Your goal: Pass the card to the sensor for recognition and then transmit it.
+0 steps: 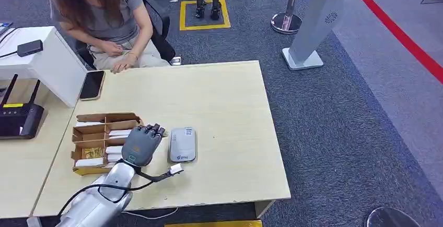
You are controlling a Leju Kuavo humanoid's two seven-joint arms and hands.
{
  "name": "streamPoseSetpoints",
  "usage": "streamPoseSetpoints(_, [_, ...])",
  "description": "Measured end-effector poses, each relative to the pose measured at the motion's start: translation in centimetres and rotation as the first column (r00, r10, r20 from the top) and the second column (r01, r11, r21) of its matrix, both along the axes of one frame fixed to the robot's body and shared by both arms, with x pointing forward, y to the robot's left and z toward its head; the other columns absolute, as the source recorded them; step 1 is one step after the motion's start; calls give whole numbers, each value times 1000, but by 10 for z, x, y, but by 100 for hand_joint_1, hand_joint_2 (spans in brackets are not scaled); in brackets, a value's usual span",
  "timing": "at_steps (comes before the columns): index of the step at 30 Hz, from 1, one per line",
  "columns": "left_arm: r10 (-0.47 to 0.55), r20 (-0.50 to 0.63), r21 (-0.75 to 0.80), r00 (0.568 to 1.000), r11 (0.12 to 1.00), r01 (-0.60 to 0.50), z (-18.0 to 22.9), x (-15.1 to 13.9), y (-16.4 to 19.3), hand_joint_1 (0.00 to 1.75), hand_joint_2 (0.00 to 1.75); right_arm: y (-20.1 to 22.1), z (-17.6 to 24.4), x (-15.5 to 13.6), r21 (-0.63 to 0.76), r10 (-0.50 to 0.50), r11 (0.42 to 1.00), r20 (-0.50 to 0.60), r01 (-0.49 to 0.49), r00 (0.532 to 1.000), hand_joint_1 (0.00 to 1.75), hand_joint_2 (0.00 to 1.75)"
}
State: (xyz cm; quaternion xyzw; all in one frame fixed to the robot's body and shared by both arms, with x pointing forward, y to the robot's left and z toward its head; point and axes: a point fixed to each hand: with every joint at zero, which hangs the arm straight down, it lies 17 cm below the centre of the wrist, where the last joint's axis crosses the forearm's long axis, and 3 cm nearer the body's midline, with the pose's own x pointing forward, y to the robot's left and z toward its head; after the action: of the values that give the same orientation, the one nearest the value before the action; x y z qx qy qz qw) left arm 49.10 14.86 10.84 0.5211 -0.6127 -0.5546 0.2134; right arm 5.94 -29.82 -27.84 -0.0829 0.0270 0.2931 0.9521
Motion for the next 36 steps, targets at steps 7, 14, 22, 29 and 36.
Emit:
streamPoseSetpoints(7, [-76,-21,8,997,997,76,-5,-7,-25,175,175,0,0,1,0,2,1000,-2,-2,1000,0,0])
streamPoseSetpoints(14, [-155,-37,6,987,988,155,-9,-23,-47,175,175,1,1,4,4,8,1000,2,-8,1000,0,0])
streamPoseSetpoints(22, [-206,-26,-24,978,978,206,-1,-33,-65,175,175,1,1,7,3,16,1000,9,-16,1000,0,0])
streamPoseSetpoints(29, [-206,-40,-46,978,978,204,-3,-33,-67,175,175,1,1,9,1,19,1000,10,-19,1000,0,0])
streamPoseSetpoints(36, [-210,-58,-43,976,977,208,-9,-33,-68,175,175,1,1,9,1,19,1000,9,-19,1000,0,0])
